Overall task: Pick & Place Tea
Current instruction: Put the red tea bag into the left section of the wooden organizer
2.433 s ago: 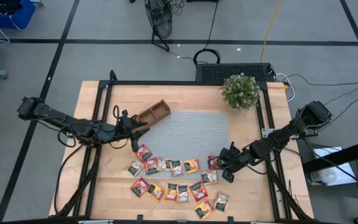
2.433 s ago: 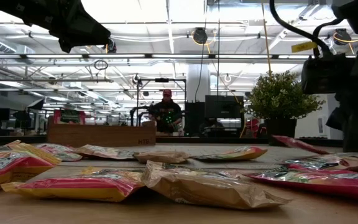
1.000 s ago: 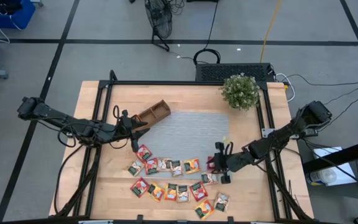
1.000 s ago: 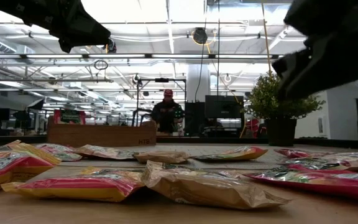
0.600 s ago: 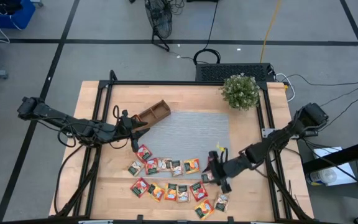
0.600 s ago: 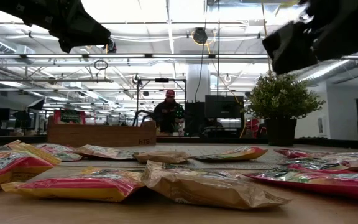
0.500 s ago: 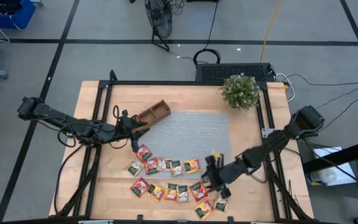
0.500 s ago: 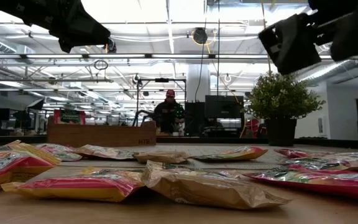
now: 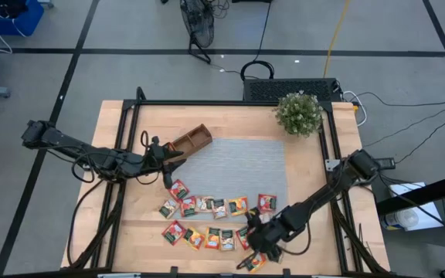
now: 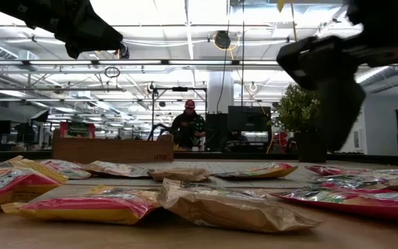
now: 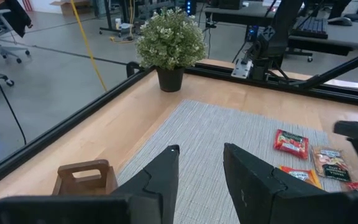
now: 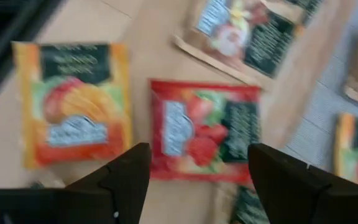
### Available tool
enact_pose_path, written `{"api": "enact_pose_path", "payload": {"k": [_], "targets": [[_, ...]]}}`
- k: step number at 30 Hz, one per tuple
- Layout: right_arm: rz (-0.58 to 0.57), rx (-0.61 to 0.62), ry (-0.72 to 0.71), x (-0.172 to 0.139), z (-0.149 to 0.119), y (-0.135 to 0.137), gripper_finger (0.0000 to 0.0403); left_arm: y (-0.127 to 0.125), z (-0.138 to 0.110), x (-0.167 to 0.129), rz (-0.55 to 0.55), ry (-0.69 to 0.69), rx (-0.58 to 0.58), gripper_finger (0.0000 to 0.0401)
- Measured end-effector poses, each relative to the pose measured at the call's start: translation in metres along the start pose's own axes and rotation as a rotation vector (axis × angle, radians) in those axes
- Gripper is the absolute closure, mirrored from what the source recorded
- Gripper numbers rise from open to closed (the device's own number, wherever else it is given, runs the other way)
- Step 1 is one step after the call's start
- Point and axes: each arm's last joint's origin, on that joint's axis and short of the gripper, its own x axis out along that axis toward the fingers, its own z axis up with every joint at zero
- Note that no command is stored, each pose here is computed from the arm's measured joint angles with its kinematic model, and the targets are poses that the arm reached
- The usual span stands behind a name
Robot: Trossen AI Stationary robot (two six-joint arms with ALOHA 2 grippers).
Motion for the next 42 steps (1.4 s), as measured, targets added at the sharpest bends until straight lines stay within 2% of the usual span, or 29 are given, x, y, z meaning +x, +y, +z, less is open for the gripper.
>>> {"api": "enact_pose_path", "payload": {"k": [8,11,36,42], "targets": [[0.014,-0.005,-0.019,0.011,0.006,0.015,0.0167,0.0,0.0,0.0,0.0,0.002,0.001,0.027],[-0.018,-0.005,-0.015,0.014,0.004,0.014,0.0173,0.0,0.0,0.0,0.001,0.001,0.001,0.0269],[-0.041,0.004,0.006,0.03,0.0,0.01,0.0207,0.0,0.0,0.0,0.001,0.003,0.002,0.027],[-0.047,0.002,0.014,0.031,-0.001,0.01,0.0239,0.0,0.0,0.0,0.0,0.0,0.0,0.027]]}}
